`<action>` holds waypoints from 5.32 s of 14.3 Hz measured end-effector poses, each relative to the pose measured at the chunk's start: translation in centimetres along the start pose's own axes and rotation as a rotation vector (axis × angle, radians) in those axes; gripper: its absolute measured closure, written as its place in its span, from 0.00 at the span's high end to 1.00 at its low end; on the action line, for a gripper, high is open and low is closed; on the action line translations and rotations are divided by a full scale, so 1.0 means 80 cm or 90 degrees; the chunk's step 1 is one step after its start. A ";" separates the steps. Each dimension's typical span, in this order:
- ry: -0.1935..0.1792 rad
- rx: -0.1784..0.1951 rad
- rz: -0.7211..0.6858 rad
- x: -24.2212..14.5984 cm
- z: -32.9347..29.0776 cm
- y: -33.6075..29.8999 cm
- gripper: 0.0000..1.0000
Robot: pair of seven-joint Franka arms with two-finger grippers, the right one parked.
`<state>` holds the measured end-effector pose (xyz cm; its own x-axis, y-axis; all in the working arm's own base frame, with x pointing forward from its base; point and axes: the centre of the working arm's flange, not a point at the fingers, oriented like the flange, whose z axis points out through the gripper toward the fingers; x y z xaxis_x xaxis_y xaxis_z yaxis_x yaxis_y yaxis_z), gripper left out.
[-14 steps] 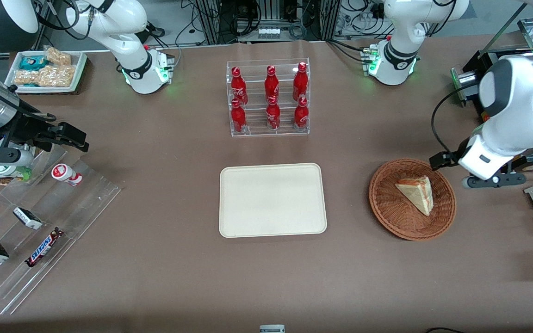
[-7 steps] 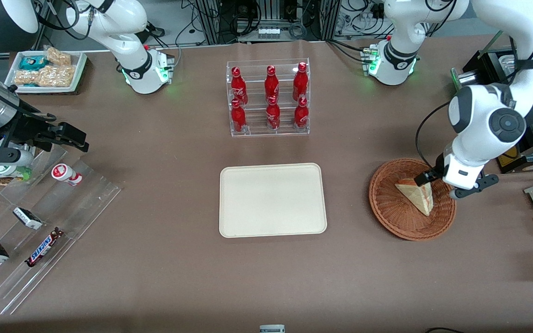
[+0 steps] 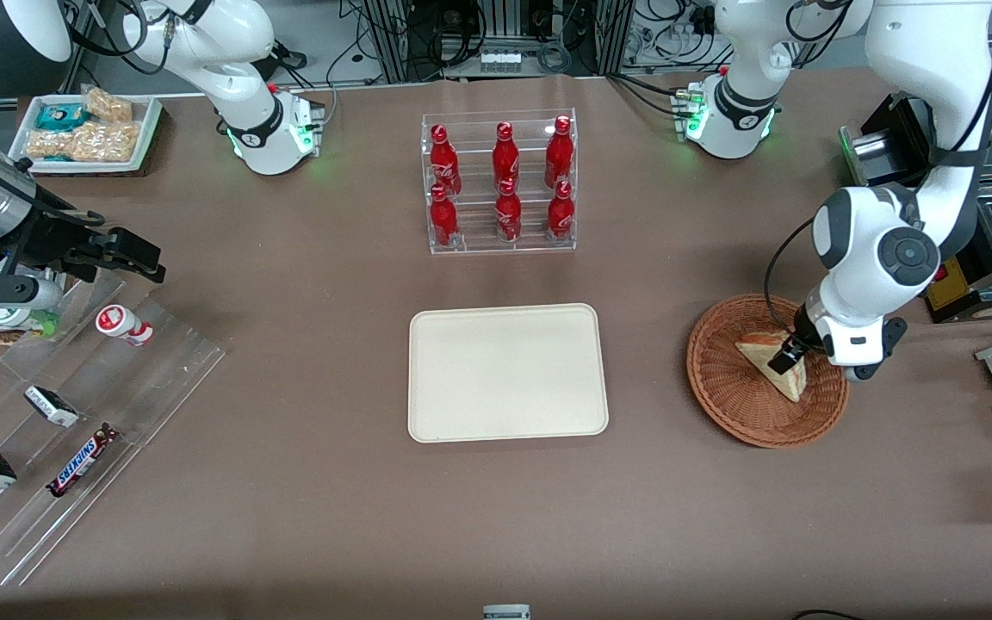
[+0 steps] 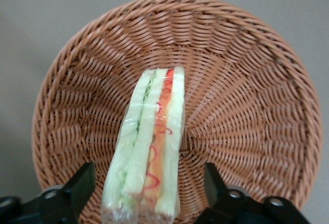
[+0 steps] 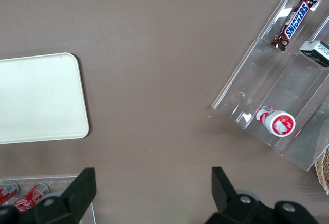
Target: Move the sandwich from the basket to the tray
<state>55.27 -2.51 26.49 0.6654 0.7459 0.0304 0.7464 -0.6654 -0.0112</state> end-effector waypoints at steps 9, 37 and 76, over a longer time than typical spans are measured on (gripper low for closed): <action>-0.017 0.026 0.036 -0.012 -0.076 0.064 0.20; 0.042 -0.126 0.420 -0.455 -0.045 0.364 0.60; -0.027 -0.005 0.542 0.021 -0.405 -0.028 1.00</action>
